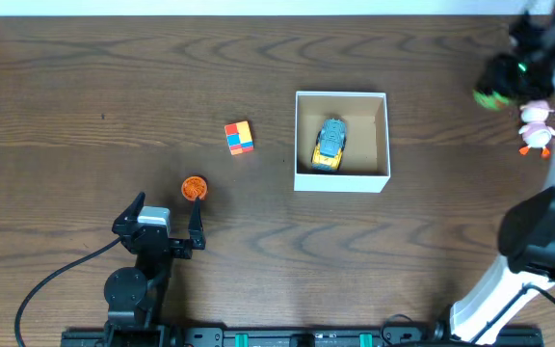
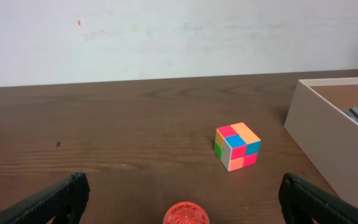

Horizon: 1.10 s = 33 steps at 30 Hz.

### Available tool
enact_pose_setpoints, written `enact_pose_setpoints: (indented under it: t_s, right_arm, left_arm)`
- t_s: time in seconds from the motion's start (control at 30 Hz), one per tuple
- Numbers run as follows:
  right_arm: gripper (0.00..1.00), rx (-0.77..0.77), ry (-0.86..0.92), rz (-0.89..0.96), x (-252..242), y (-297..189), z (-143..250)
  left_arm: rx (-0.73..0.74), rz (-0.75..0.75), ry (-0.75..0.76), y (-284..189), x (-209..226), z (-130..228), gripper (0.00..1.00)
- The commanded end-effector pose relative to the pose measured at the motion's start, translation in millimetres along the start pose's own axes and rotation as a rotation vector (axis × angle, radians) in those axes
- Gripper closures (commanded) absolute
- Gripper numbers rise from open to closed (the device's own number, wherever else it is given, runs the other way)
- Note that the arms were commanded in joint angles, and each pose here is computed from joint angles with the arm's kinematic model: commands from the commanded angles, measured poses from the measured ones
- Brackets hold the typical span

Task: Pack container
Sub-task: 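Carry green ball left and drop it into the box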

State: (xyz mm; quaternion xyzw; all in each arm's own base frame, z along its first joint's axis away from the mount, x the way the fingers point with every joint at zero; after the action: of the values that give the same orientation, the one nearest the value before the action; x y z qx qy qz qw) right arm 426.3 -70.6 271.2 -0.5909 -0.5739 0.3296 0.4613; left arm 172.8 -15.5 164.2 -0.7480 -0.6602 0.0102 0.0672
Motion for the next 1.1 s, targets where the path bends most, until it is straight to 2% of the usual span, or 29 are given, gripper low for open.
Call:
enact_pose_setpoints:
  t_s: [0.0, 0.3, 0.5, 0.67, 1.07]
  right_arm:
    - [0.43, -0.055, -0.123, -0.087, 61, -18, -8]
    - [0.42, -0.097, -0.419, -0.132, 189, -10, 15]
    - [0.41, -0.139, -0.522, -0.172, 249, -5, 34]
    - [0.39, -0.120, -0.537, -0.119, 268, 17, 43]
    - [0.37, 0.084, -0.515, -0.107, 276, 108, 63]
  left_arm:
    - [0.037, 0.010, 0.006, 2, -1, 14, 0.02]
    - [0.037, 0.010, 0.006, 2, -1, 14, 0.02]
    - [0.037, 0.010, 0.006, 2, -1, 14, 0.02]
    - [0.037, 0.010, 0.006, 2, -1, 14, 0.02]
    - [0.037, 0.010, 0.006, 2, -1, 14, 0.02]
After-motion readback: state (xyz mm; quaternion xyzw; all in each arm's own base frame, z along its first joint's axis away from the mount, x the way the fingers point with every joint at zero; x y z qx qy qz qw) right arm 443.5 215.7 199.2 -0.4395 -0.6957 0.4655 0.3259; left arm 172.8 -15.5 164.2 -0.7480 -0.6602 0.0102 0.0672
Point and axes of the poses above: each gripper's point midway between its finger pads, its own y axis out along the fingers, its own x axis along the line the jaws close on, z = x × y, the point moved 7 cm from there along -y, back along the fingers, and after that the axes turned 4 degrees about y, right-handed, at the moved point
